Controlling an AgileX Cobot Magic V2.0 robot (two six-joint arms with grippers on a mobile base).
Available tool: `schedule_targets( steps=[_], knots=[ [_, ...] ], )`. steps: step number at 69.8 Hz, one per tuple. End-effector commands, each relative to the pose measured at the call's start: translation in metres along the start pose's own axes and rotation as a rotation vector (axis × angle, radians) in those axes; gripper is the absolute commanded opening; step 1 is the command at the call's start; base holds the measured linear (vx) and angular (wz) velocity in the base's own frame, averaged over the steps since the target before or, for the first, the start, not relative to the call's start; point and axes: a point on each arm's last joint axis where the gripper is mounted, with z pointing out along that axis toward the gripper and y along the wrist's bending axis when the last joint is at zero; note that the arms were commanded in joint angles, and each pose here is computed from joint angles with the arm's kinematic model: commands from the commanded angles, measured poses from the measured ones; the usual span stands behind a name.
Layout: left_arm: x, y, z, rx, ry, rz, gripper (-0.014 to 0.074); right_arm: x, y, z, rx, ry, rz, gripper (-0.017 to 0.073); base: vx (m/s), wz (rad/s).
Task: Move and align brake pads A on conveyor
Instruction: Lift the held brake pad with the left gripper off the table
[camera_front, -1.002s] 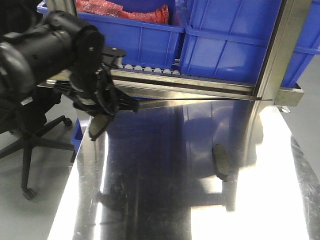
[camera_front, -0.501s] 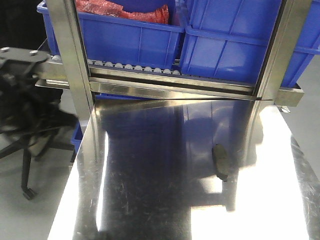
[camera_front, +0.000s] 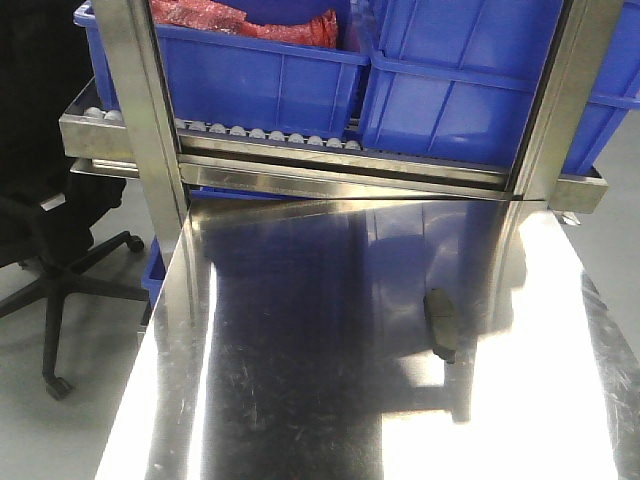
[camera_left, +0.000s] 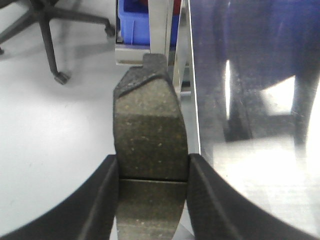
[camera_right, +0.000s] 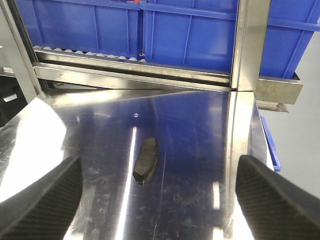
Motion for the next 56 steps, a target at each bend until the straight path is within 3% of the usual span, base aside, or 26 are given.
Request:
schedule_targets(
  steps=[1,56],
  knots=[
    [-0.0070,0.0009,-0.0145,0.022,-0.119,-0.005,-0.0006,-0.0141,0.0001,-0.0015,0.005,-0.084,0.000,0.0589,0.00,0.00],
    [-0.0032,0.0035,-0.0207,0.011,-0.114,-0.006,-0.0006,-0.0140,0.0001,-0.0015,0.005,-0.082,0.000,0.0589,0.00,0.00]
  ],
)
